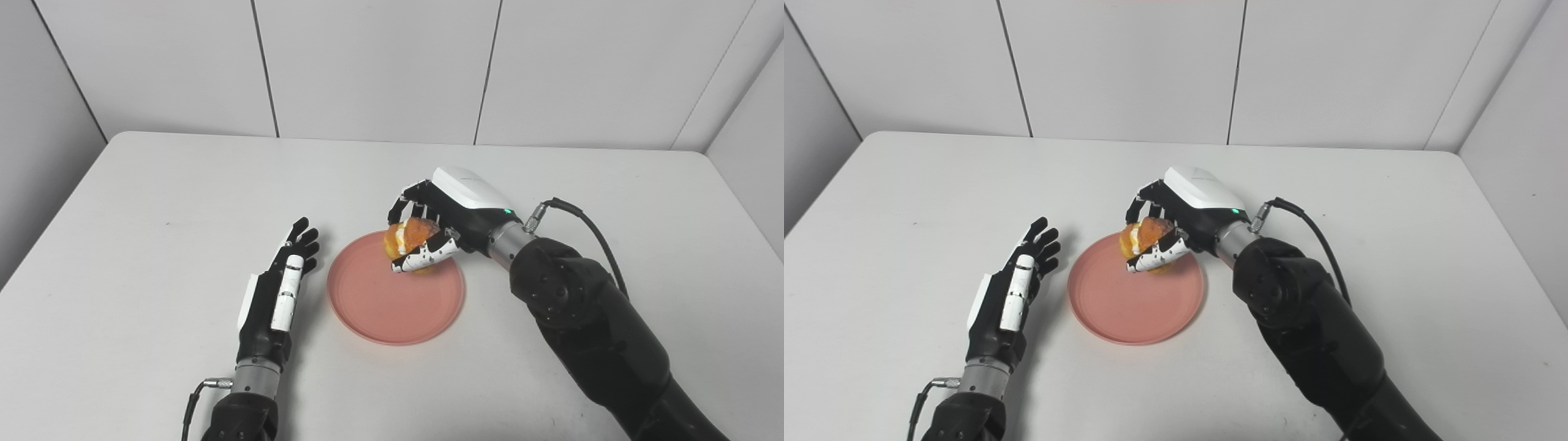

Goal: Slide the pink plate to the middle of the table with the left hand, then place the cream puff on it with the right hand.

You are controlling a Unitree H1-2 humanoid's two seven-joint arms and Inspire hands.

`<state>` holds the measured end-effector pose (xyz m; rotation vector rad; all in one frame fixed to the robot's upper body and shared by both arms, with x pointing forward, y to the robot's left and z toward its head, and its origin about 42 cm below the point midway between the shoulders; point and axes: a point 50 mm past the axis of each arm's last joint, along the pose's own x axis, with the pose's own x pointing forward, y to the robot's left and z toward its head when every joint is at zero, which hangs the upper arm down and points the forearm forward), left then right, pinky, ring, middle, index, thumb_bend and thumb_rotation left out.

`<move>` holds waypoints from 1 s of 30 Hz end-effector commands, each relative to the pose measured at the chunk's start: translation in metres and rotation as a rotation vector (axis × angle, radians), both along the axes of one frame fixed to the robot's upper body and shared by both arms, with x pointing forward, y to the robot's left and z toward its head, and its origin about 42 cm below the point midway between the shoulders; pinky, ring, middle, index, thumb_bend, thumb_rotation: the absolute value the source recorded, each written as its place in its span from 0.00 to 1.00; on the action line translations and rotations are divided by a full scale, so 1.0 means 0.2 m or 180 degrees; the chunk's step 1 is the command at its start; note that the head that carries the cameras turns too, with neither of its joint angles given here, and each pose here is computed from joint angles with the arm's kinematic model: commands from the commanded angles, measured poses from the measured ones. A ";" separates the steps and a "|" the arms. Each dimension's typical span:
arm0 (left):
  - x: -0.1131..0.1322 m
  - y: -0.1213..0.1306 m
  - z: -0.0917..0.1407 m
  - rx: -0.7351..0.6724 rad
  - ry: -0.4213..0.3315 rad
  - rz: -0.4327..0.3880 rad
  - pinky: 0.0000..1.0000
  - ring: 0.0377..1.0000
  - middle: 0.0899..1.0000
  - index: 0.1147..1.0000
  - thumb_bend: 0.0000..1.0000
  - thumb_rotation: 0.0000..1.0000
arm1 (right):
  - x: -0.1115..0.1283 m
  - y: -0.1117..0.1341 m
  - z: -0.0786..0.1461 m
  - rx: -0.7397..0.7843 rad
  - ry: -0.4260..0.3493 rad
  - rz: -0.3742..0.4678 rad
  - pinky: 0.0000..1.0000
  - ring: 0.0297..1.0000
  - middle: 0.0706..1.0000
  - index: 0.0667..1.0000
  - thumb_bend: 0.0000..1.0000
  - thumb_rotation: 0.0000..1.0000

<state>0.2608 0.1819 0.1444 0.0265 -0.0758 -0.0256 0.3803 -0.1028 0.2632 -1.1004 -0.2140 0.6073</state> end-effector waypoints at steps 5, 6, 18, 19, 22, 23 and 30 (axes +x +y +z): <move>-0.02 -0.04 0.08 0.0052 -0.0281 0.0061 0.91 0.92 0.91 0.89 0.50 1.00 | -0.01 0.06 -0.02 0.0024 -0.0093 0.0194 0.32 0.38 0.44 0.55 0.38 0.19; -0.02 -0.04 0.08 0.0055 -0.0281 0.0062 0.90 0.92 0.91 0.89 0.49 1.00 | -0.01 0.07 -0.04 0.0020 -0.0094 0.0200 0.34 0.41 0.47 0.57 0.38 0.19; -0.01 -0.06 0.09 0.0079 -0.0271 0.0093 0.89 0.90 0.90 0.88 0.47 1.00 | 0.00 0.13 -0.15 -0.0158 -0.0017 0.0146 0.45 0.55 0.60 0.65 0.39 0.24; -0.01 -0.06 0.09 0.0083 -0.0269 0.0095 0.88 0.90 0.89 0.87 0.47 1.00 | 0.00 0.13 -0.16 -0.0163 -0.0007 0.0144 0.45 0.55 0.60 0.64 0.39 0.25; -0.01 -0.06 0.09 0.0095 -0.0263 0.0100 0.88 0.90 0.89 0.87 0.46 1.00 | 0.00 0.13 -0.19 -0.0166 0.0030 0.0133 0.44 0.54 0.59 0.63 0.40 0.25; -0.01 -0.06 0.09 0.0099 -0.0260 0.0098 0.88 0.90 0.89 0.87 0.46 1.00 | 0.01 0.13 -0.19 -0.0157 0.0034 0.0133 0.44 0.54 0.59 0.62 0.40 0.25; -0.01 -0.07 0.09 0.0070 -0.0267 0.0080 0.89 0.90 0.89 0.87 0.46 1.00 | 0.01 0.12 -0.22 -0.0142 0.0061 0.0159 0.42 0.49 0.54 0.59 0.43 0.36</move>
